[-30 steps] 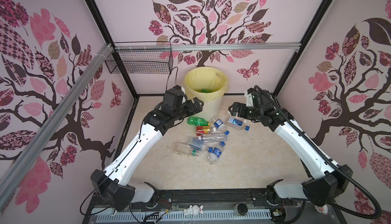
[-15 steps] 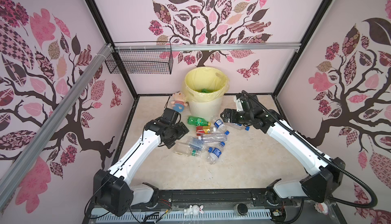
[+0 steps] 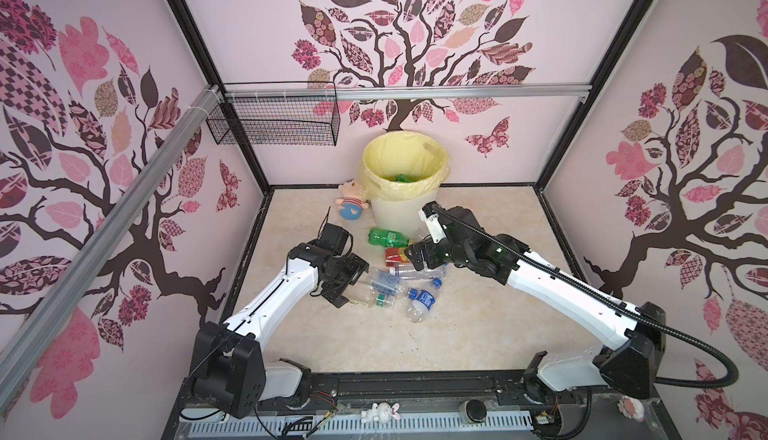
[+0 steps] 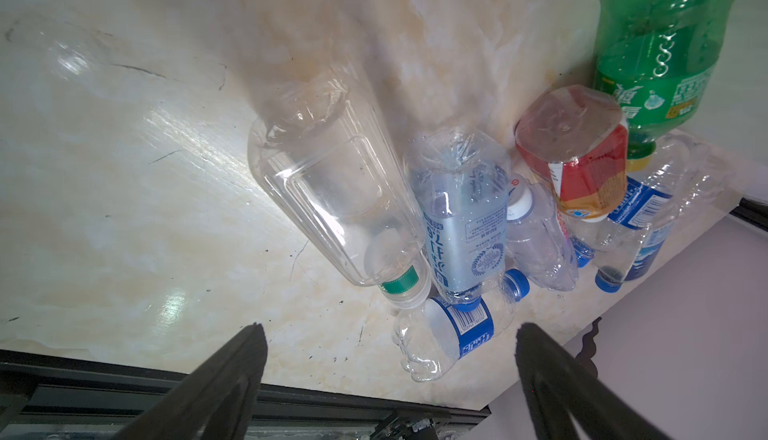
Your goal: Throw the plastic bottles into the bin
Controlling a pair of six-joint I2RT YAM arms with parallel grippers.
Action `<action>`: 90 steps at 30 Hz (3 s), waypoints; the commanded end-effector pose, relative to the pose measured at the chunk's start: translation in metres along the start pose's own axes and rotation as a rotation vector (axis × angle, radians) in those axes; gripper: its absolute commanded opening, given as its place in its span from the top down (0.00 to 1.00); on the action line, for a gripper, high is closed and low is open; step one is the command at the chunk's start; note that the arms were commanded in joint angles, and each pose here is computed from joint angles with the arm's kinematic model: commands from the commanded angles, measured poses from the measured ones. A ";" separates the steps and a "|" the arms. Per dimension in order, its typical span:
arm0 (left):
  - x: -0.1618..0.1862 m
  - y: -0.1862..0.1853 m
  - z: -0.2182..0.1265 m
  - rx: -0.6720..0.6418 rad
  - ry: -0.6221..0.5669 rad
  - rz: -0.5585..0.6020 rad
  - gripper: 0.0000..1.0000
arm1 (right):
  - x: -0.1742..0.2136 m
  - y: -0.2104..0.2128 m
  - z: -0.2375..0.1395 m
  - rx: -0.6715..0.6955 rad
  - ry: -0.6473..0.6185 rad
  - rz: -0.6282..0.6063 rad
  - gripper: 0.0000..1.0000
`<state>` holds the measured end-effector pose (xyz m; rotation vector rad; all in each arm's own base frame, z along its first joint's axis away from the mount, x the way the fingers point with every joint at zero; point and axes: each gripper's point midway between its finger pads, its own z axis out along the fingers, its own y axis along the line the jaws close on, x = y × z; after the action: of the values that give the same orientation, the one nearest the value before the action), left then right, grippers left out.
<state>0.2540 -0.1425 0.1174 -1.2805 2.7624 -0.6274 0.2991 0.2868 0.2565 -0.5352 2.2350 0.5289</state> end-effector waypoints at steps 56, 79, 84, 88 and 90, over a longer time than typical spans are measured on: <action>-0.117 0.048 0.019 -0.059 -0.143 -0.065 0.48 | -0.015 -0.002 -0.020 0.017 -0.074 -0.066 0.00; -0.149 -0.024 -0.043 0.115 -0.266 0.123 0.53 | -0.024 0.013 -0.020 -0.069 -0.030 -0.027 0.00; -0.139 -0.060 -0.062 0.218 -0.273 0.138 0.53 | -0.039 0.015 -0.022 -0.131 -0.027 0.031 0.00; -0.129 -0.092 -0.087 0.314 -0.290 0.159 0.53 | -0.052 0.016 -0.024 -0.160 -0.037 0.066 0.00; -0.122 -0.110 -0.100 0.374 -0.295 0.175 0.52 | -0.060 0.016 -0.026 -0.180 -0.045 0.093 0.00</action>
<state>0.3827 -0.0659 0.1859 -1.0147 2.4630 -0.6862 0.3121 0.2920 0.3130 -0.5222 2.1719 0.7087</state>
